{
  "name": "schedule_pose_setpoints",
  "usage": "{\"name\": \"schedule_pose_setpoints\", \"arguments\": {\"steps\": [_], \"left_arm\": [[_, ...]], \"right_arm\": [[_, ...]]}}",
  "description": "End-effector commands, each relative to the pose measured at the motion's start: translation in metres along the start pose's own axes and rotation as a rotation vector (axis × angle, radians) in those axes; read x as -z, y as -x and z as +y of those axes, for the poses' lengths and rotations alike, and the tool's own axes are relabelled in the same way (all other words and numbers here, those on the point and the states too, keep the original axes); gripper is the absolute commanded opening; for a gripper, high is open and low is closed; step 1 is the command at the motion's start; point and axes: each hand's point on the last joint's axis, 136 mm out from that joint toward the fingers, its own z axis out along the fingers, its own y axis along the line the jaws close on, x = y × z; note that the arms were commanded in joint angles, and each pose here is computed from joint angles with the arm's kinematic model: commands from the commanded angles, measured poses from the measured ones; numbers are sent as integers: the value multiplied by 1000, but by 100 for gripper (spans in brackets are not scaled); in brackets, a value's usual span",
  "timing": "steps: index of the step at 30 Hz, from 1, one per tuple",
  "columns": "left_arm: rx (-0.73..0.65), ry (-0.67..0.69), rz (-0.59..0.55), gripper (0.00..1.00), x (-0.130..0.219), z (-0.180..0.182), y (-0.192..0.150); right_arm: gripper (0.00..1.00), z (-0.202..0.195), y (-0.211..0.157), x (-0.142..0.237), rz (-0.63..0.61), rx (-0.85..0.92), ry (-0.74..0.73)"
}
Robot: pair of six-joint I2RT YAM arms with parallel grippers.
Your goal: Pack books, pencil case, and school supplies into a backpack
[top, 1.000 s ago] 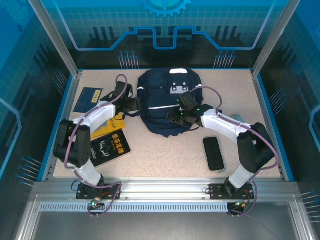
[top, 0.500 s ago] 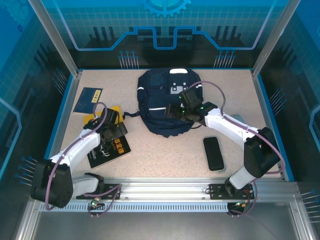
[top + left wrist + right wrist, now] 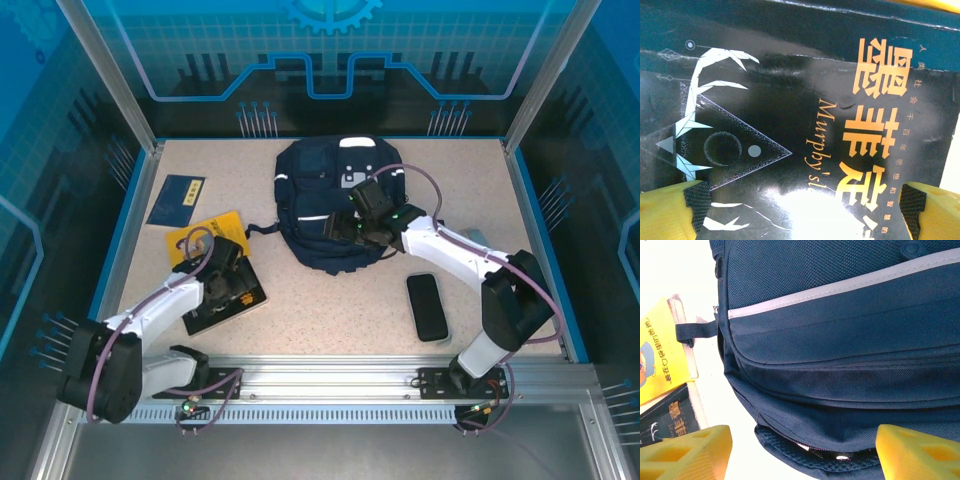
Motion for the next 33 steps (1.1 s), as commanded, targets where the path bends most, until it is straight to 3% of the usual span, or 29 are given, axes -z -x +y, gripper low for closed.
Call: {"name": "schedule_pose_setpoints", "arguments": {"steps": [1, 5, 9, 14, 18, 25, 33], "left_arm": [[7, -322, 170, 99, 0, -80, -27], [-17, -520, 287, 98, 11, -134, -33], [-104, -521, 227, 97, 31, -146, -11], [-181, -416, 53, 98, 54, -119, 37], [-146, -325, -26, 94, 42, -90, 68], [-123, -210, 43, 88, -2, -68, 73], [-53, -87, 153, 87, -31, -28, 34]], "right_arm": [[76, 11, 2, 2, -14, -1, -4], [76, 23, -2, 3, -20, 19, 20], [74, 29, -10, 2, -1, 44, 30], [67, 46, -31, -2, 40, 119, 59], [59, 68, -53, -17, 105, 184, 92], [57, 93, -71, -33, 160, 248, 116], [59, 87, -79, -37, 176, 236, 103]]}}
